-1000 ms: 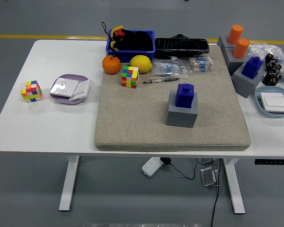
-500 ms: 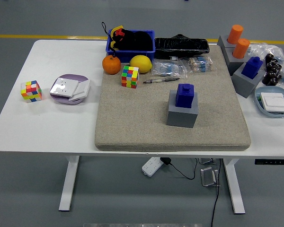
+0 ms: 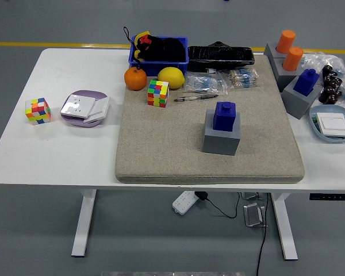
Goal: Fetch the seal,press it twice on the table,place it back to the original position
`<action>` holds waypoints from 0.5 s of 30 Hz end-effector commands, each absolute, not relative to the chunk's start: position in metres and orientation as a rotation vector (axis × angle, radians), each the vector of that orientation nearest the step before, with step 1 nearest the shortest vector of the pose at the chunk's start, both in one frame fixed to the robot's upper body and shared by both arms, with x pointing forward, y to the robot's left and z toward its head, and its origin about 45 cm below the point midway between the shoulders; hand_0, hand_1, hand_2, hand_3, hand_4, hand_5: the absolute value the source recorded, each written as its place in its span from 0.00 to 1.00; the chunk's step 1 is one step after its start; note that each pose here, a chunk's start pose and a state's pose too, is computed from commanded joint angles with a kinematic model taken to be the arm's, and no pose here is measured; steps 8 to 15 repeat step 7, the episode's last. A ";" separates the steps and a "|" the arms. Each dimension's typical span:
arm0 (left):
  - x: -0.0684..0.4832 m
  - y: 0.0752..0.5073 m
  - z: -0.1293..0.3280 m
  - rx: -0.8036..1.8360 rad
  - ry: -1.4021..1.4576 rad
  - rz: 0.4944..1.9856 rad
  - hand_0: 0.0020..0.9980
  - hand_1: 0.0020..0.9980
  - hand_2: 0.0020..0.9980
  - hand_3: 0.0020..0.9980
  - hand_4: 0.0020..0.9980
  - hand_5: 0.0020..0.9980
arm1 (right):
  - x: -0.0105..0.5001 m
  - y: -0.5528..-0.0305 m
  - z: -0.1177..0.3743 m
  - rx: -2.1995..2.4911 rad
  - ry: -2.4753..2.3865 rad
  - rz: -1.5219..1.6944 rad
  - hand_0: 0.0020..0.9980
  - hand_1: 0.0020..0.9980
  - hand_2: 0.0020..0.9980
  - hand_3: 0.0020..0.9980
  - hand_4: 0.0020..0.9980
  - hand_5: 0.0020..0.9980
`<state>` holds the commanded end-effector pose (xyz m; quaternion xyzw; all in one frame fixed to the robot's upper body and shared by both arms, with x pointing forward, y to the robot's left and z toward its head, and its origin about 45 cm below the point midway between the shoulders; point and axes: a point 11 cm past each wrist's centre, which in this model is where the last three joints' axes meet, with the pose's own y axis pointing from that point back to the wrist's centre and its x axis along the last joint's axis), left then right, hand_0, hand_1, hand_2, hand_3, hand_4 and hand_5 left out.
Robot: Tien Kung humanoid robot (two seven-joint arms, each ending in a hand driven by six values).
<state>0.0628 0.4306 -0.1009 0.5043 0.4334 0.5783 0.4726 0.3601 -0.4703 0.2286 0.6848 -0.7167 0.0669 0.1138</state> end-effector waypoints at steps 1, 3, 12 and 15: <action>0.063 0.430 -0.101 1.234 1.061 1.416 0.81 0.82 0.79 0.84 0.79 0.40 | 0.360 -0.470 0.229 2.009 -2.101 0.197 0.86 0.75 0.70 0.66 0.80 0.26; 0.063 0.430 -0.101 1.232 1.062 1.415 0.81 0.82 0.79 0.84 0.79 0.40 | 0.360 -0.470 0.229 2.009 -2.101 0.197 0.86 0.75 0.70 0.66 0.80 0.26; 0.063 0.429 -0.102 1.230 1.065 1.416 0.81 0.82 0.79 0.84 0.79 0.40 | 0.360 -0.471 0.228 2.006 -2.103 0.195 0.86 0.75 0.70 0.66 0.80 0.26; 0.063 0.429 -0.102 1.230 1.065 1.416 0.81 0.82 0.79 0.84 0.79 0.40 | 0.360 -0.471 0.228 2.006 -2.103 0.195 0.86 0.75 0.70 0.66 0.80 0.26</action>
